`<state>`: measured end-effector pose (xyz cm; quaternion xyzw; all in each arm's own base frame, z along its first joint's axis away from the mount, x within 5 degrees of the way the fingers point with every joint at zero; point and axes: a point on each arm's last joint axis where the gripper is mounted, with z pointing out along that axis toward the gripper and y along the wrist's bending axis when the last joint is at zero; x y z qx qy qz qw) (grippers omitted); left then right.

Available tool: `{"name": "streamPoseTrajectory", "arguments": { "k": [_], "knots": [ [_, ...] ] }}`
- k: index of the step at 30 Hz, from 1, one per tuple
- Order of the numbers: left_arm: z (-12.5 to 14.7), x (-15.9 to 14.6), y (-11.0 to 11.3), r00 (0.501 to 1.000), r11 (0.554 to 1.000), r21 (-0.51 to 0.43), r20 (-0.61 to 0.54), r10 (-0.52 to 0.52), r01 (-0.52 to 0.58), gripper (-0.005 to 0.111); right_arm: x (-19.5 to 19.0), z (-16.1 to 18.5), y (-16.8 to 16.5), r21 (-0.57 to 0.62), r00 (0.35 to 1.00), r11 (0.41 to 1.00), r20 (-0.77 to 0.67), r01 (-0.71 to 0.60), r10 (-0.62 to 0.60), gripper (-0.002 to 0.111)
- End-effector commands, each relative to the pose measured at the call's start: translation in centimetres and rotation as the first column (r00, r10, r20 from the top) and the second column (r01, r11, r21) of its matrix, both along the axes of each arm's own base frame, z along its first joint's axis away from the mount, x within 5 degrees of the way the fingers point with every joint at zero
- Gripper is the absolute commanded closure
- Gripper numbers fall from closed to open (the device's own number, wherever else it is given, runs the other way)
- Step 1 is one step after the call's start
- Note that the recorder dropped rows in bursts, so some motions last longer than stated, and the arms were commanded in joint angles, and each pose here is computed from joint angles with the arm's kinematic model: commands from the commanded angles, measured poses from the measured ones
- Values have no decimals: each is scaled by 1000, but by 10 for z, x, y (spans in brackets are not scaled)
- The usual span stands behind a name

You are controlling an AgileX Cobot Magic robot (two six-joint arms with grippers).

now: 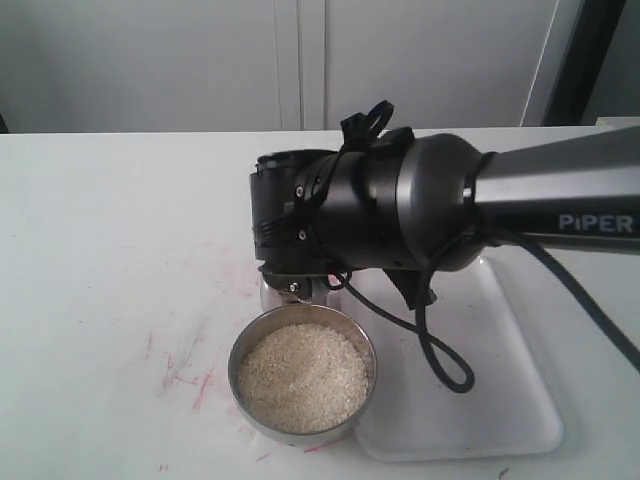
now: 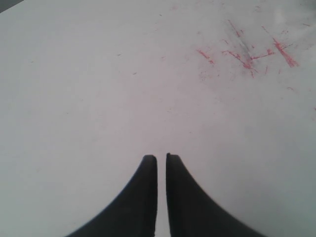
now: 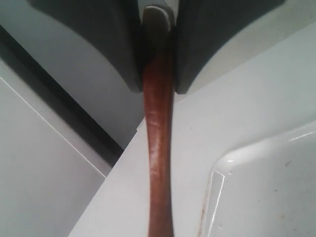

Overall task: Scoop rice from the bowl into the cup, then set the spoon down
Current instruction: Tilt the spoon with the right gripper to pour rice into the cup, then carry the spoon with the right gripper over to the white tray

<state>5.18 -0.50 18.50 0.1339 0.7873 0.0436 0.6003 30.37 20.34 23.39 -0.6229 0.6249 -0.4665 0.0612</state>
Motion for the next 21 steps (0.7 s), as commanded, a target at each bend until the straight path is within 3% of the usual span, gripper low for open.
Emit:
{"name": "streamPoseTrajectory", "arguments": {
  "k": [1, 5, 11, 17, 21],
  "knots": [
    [-7, -1, 0, 998, 1000, -6, -59, -6, 6, 92, 0, 2, -2, 95, 984, 993, 156, 73, -87, 108],
    [-7, -1, 0, 998, 1000, -6, -59, -6, 6, 92, -3, 9, -4, 128, 982, 988, 156, 85, -104, 108],
    [-7, -1, 0, 998, 1000, -6, -59, -6, 6, 92, -19, 31, -12, 294, 974, 942, 103, 163, -200, 108],
    [-7, -1, 0, 998, 1000, -6, -59, -6, 6, 92, -36, 66, -42, 580, 903, 738, 9, 344, -429, 108],
    [-7, -1, 0, 998, 1000, -6, -59, -6, 6, 92, -44, 81, -62, 709, 824, 552, -75, 440, -562, 108]
  ]
}}
